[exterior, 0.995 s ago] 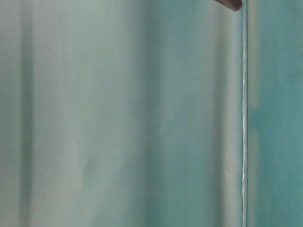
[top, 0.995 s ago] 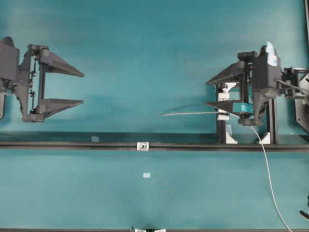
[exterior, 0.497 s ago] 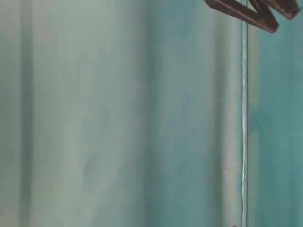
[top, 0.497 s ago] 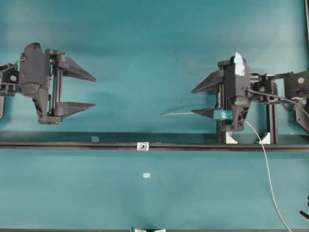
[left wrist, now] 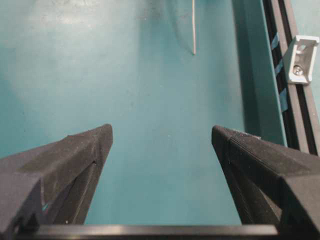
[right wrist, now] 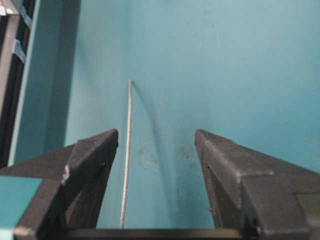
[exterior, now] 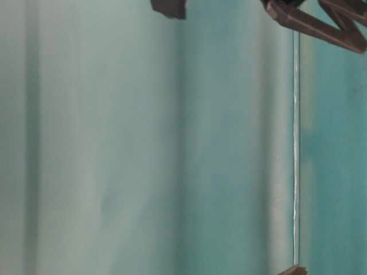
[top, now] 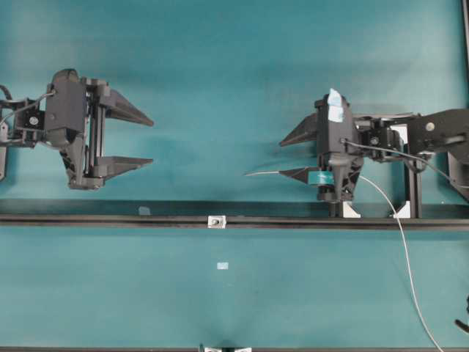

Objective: Insert the wire through the hole in the metal fitting marked with a red label. (retake)
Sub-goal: 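Close the right gripper on the grey wire's free end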

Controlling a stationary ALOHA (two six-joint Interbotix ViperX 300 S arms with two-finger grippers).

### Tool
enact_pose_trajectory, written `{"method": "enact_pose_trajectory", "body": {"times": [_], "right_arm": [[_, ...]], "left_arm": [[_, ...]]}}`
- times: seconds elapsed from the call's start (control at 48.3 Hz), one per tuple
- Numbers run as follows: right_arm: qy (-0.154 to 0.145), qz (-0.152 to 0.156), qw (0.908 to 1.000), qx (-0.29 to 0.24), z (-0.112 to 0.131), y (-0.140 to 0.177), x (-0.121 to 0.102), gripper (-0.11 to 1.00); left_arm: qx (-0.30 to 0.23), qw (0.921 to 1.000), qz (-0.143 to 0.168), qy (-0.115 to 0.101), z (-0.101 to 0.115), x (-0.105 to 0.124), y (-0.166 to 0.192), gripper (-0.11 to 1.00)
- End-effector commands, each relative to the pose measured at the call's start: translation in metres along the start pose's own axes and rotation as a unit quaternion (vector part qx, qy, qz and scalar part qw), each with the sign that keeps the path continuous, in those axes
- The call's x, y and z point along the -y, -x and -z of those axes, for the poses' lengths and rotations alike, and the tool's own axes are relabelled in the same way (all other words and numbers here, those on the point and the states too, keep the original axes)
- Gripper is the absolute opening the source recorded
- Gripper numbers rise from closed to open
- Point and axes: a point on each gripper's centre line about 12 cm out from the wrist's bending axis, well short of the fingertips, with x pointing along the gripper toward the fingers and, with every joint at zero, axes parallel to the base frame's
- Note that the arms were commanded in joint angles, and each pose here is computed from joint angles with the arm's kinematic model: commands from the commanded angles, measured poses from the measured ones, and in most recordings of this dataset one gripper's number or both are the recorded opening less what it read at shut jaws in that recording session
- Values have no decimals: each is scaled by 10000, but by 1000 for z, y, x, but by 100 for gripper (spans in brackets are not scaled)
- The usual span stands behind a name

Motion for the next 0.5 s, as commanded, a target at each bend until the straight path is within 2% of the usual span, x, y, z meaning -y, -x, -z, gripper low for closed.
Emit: {"method": "enact_pose_trajectory", "body": {"times": [0.0,0.207,0.477], "right_arm": [[-52,-33,9999,118,-9,-3,-3,71],[-213,-18,9998,35,-6,-10,-2,71],[-220,-9,9998,-2,-6,-18,-2,71]], "left_arm": [[161,9999,1,16,-9,0,-1,63],[161,9999,1,16,-9,0,-1,63],[161,9999,8,13,-9,1,-1,63]]}}
